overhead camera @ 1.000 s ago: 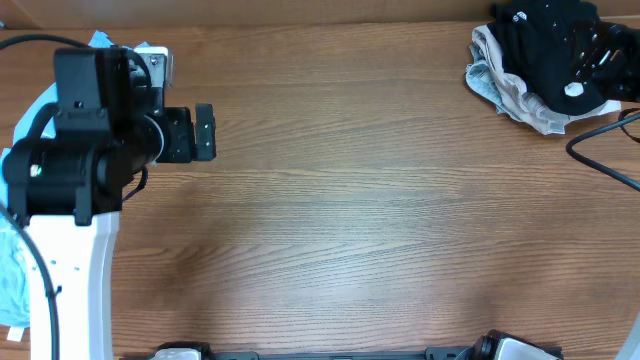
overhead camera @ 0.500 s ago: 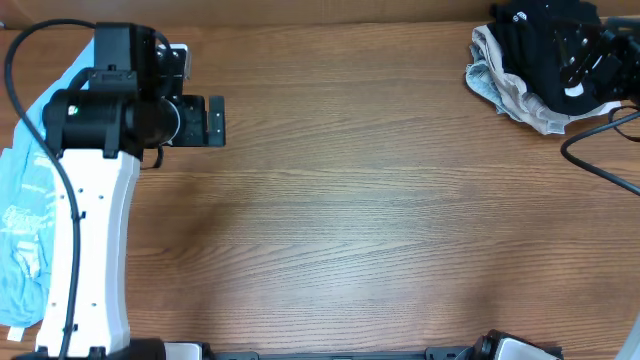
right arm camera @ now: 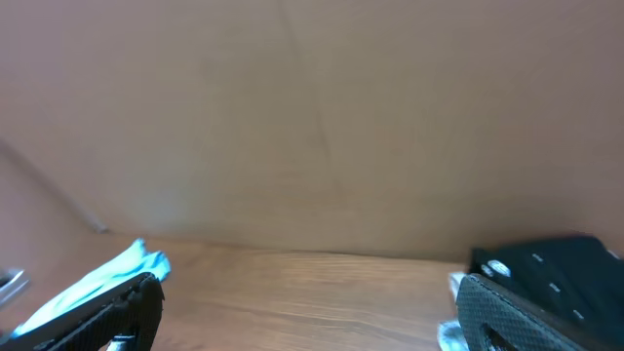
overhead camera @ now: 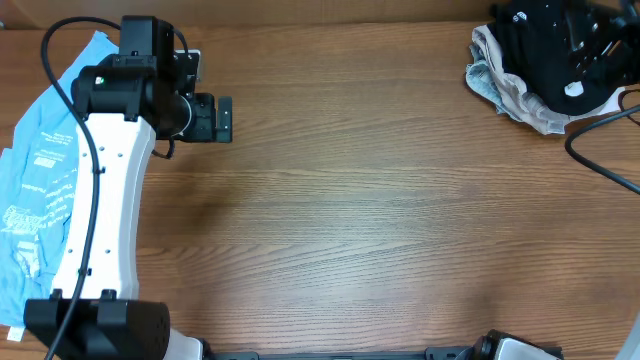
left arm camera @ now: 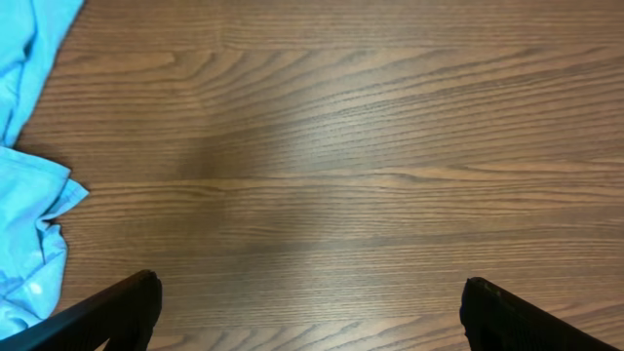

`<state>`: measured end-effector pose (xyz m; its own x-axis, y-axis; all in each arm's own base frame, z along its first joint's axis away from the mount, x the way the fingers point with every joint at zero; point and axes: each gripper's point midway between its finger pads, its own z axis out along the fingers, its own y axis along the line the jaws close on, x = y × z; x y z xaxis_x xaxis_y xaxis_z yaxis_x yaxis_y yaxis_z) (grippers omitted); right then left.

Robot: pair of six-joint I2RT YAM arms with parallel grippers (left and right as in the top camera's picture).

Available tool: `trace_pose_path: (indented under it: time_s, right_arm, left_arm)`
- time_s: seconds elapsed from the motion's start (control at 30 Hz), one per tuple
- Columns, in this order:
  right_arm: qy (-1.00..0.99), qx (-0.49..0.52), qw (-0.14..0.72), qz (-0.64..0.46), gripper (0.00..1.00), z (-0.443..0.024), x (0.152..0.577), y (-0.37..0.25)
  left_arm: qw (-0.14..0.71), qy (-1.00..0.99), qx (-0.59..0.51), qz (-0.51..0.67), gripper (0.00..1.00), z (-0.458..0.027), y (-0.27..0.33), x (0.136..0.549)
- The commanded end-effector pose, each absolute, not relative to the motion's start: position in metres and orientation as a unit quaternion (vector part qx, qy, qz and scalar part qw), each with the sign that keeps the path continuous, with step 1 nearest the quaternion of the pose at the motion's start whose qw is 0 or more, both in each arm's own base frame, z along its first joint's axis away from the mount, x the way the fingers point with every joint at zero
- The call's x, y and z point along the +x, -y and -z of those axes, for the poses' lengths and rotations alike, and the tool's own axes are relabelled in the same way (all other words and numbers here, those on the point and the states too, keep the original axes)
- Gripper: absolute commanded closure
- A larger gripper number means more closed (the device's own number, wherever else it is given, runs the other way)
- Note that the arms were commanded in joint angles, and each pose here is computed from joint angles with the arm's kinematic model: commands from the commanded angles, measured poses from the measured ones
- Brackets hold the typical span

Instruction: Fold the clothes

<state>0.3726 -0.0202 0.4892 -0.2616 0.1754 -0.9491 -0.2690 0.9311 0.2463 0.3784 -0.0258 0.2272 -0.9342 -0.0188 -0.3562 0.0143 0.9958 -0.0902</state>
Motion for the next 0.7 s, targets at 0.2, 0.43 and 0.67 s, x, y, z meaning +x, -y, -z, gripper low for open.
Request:
trace_pose_path:
  time_s: [0.2, 0.43, 0.67]
  right_arm:
    - [-0.713, 0.040, 0.695, -0.079, 0.00, -0.511, 0.333, 0.003]
    - [-0.658, -0.037, 0.738, -0.143, 0.00, -0.432, 0.302, -0.031]
    - [-0.649, 0.023, 0.736, -0.190, 0.00, -0.328, 0.281, -0.028]
  left_arm:
    - [0.162, -0.986, 0.004, 0.040, 0.00, -0.211, 0.025, 0.387]
    - [0.161, -0.986, 0.004, 0.040, 0.00, -0.211, 0.025, 0.387]
    - [0.161, -0.986, 0.004, 0.040, 0.00, -0.211, 0.025, 0.387]
